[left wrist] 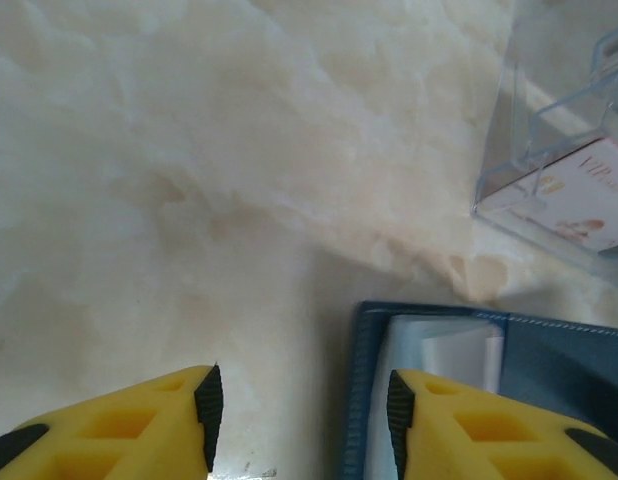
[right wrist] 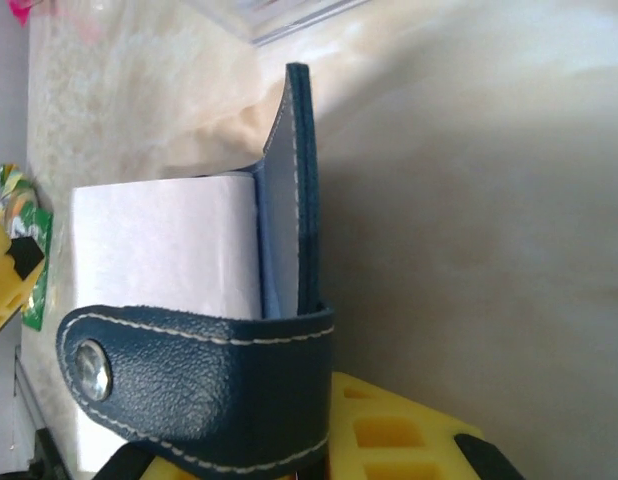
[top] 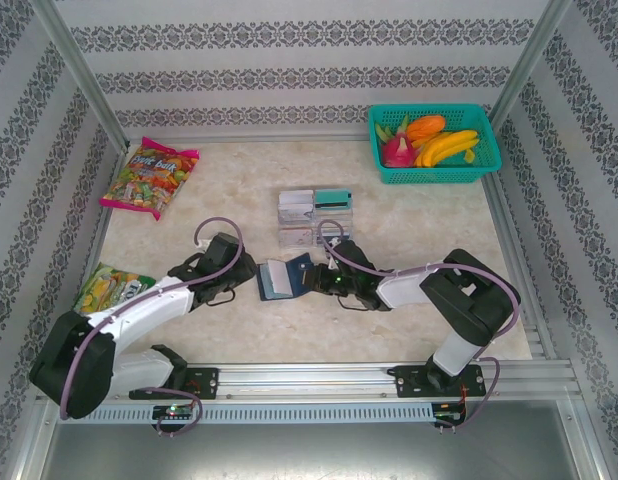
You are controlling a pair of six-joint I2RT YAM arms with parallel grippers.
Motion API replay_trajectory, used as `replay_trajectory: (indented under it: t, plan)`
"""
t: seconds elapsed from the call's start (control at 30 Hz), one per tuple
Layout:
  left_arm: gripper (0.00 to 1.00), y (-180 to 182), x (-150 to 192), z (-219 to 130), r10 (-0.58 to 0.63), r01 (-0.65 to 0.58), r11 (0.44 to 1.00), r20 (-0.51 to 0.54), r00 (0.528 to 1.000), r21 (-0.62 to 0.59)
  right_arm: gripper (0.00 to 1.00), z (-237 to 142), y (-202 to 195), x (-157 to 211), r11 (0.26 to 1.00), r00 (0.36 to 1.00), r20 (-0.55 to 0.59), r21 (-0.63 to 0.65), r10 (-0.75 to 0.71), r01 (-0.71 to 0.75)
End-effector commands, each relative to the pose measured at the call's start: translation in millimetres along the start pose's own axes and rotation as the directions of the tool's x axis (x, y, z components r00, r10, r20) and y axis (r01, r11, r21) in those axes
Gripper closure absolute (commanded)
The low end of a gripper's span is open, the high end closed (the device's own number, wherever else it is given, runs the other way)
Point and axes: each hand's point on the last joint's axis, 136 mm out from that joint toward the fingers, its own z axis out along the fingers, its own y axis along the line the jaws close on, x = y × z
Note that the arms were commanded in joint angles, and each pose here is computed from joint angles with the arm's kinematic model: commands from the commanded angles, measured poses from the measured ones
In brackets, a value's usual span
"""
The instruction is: Put the credit cards into the card holder
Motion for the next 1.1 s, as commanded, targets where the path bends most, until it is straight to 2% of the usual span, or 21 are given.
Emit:
replay_trajectory:
  t: [0.0, 0.2, 0.43, 0.6, 0.77, 0.93, 1.07]
  plan:
    - [0.53, -1, 12, 11, -0.002, 0.004, 1.0, -0.062, 0.998, 0.027, 0.87, -3, -5, -12, 0.999, 0.997, 0.063, -0.01, 0.047, -0.046]
    - [0.56, -16, 23, 28, -0.018, 0.028, 0.997, -0.142, 0.99, 0.068, 0.87, 3, -4, -9, 0.997, 0.997, 0.048, -0.035, 0.063, -0.062]
    - [0.55, -30, 23, 29, -0.047, 0.067, 0.99, -0.159, 0.986, 0.127, 0.87, 5, -14, -7, 0.996, 0.995, 0.049, -0.025, 0.086, -0.084]
    - [0.55, -44, 29, 34, -0.058, 0.097, 0.978, -0.208, 0.976, 0.182, 0.87, 11, -20, -7, 0.99, 0.99, 0.045, -0.058, 0.131, -0.128]
    - [0.56, -48, 28, 36, -0.07, 0.113, 0.974, -0.213, 0.975, 0.195, 0.87, 14, -22, -6, 0.986, 0.988, 0.039, -0.075, 0.15, -0.147]
    - [0.56, -76, 24, 36, -0.076, 0.147, 0.947, -0.243, 0.967, 0.287, 0.87, 17, -23, -5, 0.984, 0.986, 0.033, -0.086, 0.162, -0.159]
    - [0.6, -72, 25, 39, -0.071, 0.137, 0.956, -0.248, 0.966, 0.26, 0.87, 17, -25, -6, 0.98, 0.983, 0.035, -0.095, 0.18, -0.176]
